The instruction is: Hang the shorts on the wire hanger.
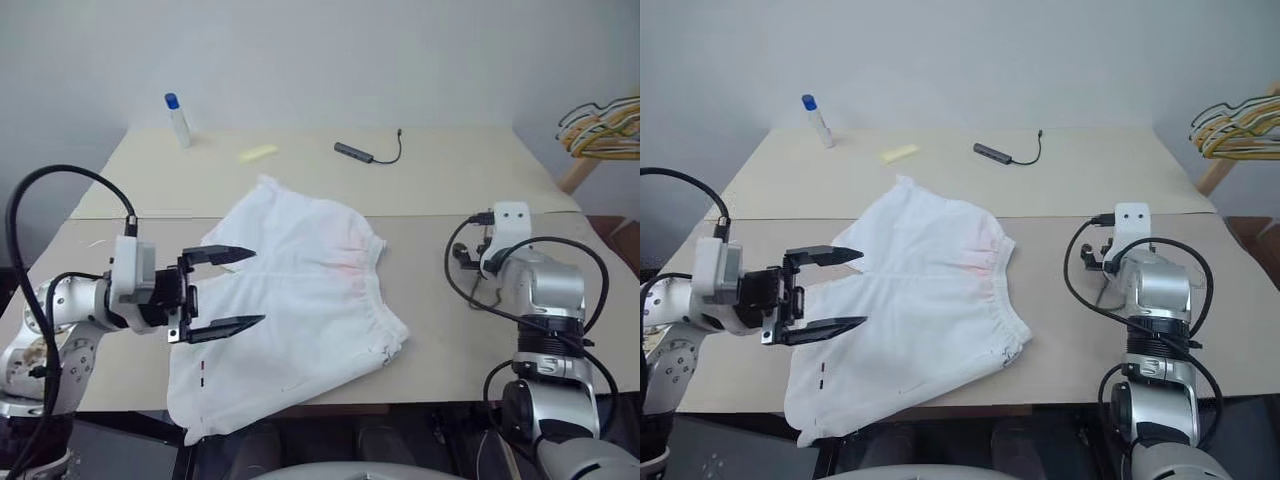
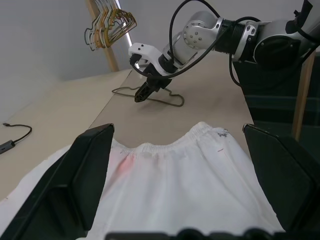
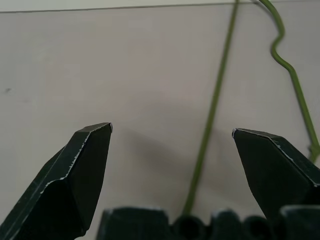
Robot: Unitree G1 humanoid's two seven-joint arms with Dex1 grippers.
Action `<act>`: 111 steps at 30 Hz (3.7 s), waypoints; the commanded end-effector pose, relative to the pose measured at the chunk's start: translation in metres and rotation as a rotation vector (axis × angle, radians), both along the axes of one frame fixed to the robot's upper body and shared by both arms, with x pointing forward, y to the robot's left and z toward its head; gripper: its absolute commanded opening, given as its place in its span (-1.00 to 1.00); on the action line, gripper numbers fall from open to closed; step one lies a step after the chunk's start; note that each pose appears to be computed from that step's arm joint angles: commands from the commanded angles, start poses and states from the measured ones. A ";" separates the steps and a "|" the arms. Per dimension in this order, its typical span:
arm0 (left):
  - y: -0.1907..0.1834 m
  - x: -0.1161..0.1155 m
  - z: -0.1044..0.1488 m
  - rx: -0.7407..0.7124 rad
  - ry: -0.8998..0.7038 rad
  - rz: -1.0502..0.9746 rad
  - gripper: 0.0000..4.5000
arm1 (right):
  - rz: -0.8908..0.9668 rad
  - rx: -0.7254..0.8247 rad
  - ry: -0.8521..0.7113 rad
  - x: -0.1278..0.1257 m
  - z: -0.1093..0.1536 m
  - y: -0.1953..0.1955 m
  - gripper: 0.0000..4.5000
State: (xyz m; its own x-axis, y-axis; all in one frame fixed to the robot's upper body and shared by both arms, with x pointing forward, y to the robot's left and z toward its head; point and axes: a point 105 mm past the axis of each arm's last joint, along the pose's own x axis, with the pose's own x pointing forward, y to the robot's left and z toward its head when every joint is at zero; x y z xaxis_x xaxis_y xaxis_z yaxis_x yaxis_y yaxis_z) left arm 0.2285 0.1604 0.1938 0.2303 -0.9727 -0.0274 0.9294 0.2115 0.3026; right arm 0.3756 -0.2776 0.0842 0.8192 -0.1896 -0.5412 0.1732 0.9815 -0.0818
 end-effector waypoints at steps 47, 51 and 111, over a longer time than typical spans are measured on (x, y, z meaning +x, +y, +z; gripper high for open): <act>-0.022 0.088 -0.002 -0.316 0.390 0.432 1.00 | 0.606 -0.118 -0.468 -0.006 0.099 0.122 -0.99; -0.035 0.085 0.018 -0.549 0.513 0.343 1.00 | 0.807 -0.194 -0.591 -0.029 0.110 0.159 -0.99; 0.013 0.056 0.086 -0.645 0.267 -0.043 -1.00 | 1.421 0.733 -0.174 -0.107 0.105 0.143 0.68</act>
State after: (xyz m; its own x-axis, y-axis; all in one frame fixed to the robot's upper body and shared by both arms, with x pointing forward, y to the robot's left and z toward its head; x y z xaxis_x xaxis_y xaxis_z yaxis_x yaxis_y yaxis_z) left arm 0.2927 0.1685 0.2621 0.3361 -0.8215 0.4606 0.9418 0.2947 -0.1617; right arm 0.2771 -0.1335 0.1815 0.2572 0.9618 -0.0937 -0.9115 0.2736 0.3069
